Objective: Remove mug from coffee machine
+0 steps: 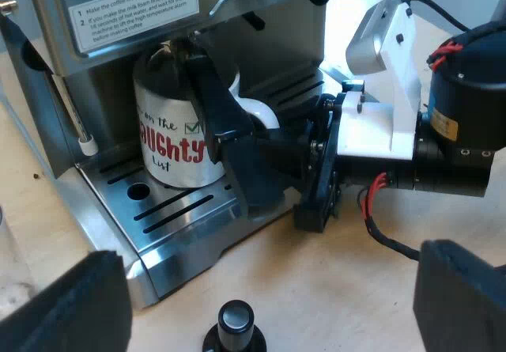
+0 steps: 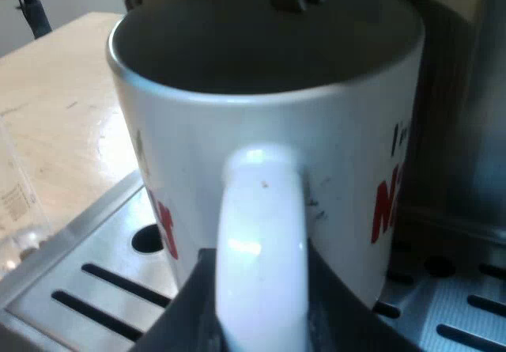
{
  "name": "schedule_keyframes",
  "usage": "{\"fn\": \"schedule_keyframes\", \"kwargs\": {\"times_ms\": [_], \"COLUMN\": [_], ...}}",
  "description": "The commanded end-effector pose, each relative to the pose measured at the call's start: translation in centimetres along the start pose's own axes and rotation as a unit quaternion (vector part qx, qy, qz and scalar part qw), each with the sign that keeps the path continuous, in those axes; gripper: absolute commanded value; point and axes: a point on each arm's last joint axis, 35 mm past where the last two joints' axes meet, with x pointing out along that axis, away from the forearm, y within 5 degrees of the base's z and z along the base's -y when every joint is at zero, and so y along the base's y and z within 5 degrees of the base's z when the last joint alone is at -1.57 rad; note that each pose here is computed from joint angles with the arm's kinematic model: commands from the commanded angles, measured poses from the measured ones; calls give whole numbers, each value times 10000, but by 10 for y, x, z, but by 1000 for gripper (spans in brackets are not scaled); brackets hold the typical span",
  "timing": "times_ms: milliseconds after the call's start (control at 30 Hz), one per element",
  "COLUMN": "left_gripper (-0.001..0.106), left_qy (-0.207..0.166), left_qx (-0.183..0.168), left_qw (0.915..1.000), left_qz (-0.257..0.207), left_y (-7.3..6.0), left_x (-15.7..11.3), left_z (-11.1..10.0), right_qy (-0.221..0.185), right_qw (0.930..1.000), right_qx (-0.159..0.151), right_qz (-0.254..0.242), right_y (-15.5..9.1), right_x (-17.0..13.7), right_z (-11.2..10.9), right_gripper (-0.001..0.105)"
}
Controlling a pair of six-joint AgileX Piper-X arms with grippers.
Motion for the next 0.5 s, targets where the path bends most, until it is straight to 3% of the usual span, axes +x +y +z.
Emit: {"fn": "schedule_keyframes", "kwargs": {"times_ms": [33, 500], "left_gripper": [87, 87], "left_qy": [-96, -96], "left_qx": [3, 3], "left_qw": [9999, 9999], "left_qz": [-35, -35], "left_y": [-1, -1], "left_x": [-2, -2], "left_z": [3, 3], "right_qy": [-125, -103], "right_qw": [9999, 9997], "right_qx": [-95, -109], "right_qz": [26, -181], "right_y": [5, 4], "right_x": [-1, -28], "right_z": [8, 11], "right_gripper": [0, 0]}}
